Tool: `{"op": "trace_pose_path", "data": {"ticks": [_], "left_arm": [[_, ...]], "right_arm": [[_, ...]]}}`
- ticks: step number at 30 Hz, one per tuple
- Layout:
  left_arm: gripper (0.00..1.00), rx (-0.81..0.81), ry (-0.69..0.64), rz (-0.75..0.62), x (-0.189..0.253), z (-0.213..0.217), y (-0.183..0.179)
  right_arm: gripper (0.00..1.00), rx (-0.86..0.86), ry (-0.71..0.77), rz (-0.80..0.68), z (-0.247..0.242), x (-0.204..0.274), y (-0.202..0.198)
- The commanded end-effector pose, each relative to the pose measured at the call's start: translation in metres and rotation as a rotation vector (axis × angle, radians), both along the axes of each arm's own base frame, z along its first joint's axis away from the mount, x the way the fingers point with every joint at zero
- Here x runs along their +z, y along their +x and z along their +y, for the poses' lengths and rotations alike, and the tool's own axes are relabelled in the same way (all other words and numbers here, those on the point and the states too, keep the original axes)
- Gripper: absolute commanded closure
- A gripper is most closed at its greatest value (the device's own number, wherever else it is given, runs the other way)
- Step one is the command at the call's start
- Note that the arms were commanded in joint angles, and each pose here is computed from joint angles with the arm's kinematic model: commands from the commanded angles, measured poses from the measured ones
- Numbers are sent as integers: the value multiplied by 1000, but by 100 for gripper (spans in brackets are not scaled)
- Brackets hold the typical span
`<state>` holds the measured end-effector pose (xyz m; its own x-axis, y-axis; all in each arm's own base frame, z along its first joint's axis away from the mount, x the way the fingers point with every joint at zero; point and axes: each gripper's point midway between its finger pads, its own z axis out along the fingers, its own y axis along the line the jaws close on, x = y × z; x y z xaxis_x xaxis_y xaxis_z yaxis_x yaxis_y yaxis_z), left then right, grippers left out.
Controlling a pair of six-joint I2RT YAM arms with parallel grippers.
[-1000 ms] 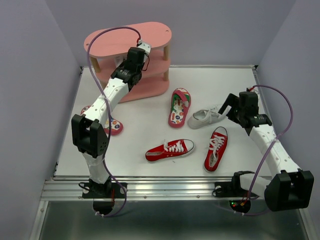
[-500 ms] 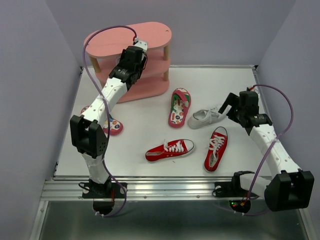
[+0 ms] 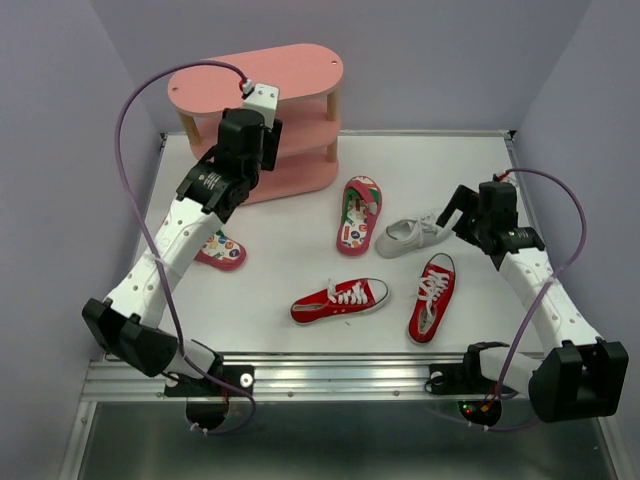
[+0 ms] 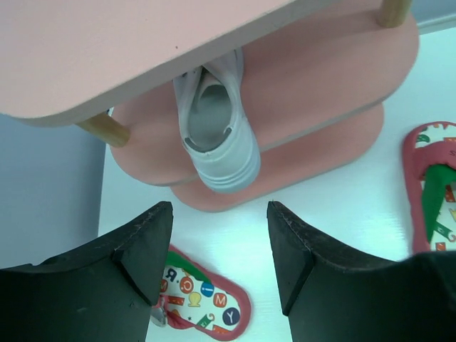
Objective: Place and organize the shoes onto the shoe shelf
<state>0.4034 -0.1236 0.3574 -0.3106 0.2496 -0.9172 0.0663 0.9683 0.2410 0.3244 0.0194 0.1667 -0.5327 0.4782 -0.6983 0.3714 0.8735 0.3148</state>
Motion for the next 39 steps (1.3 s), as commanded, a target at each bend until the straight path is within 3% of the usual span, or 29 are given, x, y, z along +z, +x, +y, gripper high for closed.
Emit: {"op": "trace_pose_path", "data": {"ticks": [1,11,19,21,22,24,25,29,39], "left_arm": [[33,-31,-46,4,-2,-10,-24],[34,-93,-174,134,-51,-43,-85],[34,277,-263,209,-132,22,-114],[34,407,-354,201,-140,51,-113],[30,450,-379,206,-151,63,-113],[14,454,-434,216,-156,74,-110],[13,479,-446,214,-161,82,-108],[30,606,-525,195,-175,118,-86],[41,764,-636,125,-203,151,-44]], "right_arm": [[0,9,19,-57,4,18,11],[0,8,30,-54,5,16,11],[0,18,40,-56,8,14,13],[0,26,49,-53,10,12,15],[0,28,49,-54,10,13,15],[0,30,52,-54,11,12,15],[0,33,53,-60,12,12,16],[0,40,58,-52,13,8,16],[0,45,52,-56,13,8,16]]}}
